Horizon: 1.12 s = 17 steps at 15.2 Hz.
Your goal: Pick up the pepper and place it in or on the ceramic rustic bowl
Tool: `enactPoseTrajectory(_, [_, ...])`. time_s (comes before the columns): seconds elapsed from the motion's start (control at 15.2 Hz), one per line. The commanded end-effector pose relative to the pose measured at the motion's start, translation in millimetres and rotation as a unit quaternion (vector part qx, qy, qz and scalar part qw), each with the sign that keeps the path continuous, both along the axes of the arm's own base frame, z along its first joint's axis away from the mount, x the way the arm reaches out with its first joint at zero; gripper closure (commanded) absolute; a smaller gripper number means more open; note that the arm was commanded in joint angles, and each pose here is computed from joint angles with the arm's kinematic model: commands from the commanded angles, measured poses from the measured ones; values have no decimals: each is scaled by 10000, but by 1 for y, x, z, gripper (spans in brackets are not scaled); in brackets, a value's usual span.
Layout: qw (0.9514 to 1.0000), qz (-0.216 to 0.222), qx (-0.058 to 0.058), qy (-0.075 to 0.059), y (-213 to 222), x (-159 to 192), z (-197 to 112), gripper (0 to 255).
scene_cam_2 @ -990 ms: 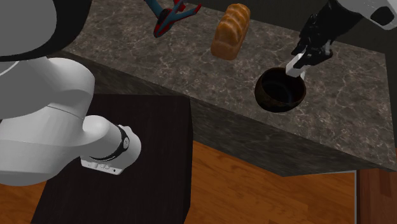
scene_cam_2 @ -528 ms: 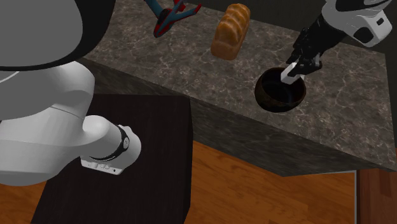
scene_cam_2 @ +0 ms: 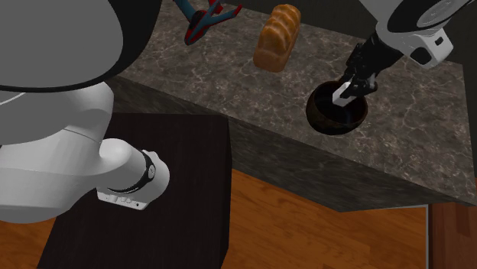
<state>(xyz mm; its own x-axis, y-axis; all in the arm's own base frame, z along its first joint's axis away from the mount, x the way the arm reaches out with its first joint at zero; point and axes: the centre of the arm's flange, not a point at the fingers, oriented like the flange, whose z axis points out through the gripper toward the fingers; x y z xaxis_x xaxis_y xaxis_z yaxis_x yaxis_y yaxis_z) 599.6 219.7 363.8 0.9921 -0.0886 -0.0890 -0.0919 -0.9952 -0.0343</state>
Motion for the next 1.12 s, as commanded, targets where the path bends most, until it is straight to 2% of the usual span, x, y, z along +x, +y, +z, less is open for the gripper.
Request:
enactPoseTrajectory(0.0, [10000,0,0,-1,0,0,0,255])
enactPoseTrajectory(0.2, [10000,0,0,-1,0,0,0,255])
enactPoseTrajectory(0.26, [10000,0,0,-1,0,0,0,0])
enactPoseTrajectory(0.59, [10000,0,0,-1,0,0,0,0])
enactPoseTrajectory(0.86, [10000,0,0,-1,-2,4,50,0])
enactPoseTrajectory(1.06, [10000,0,0,-1,-2,4,50,0])
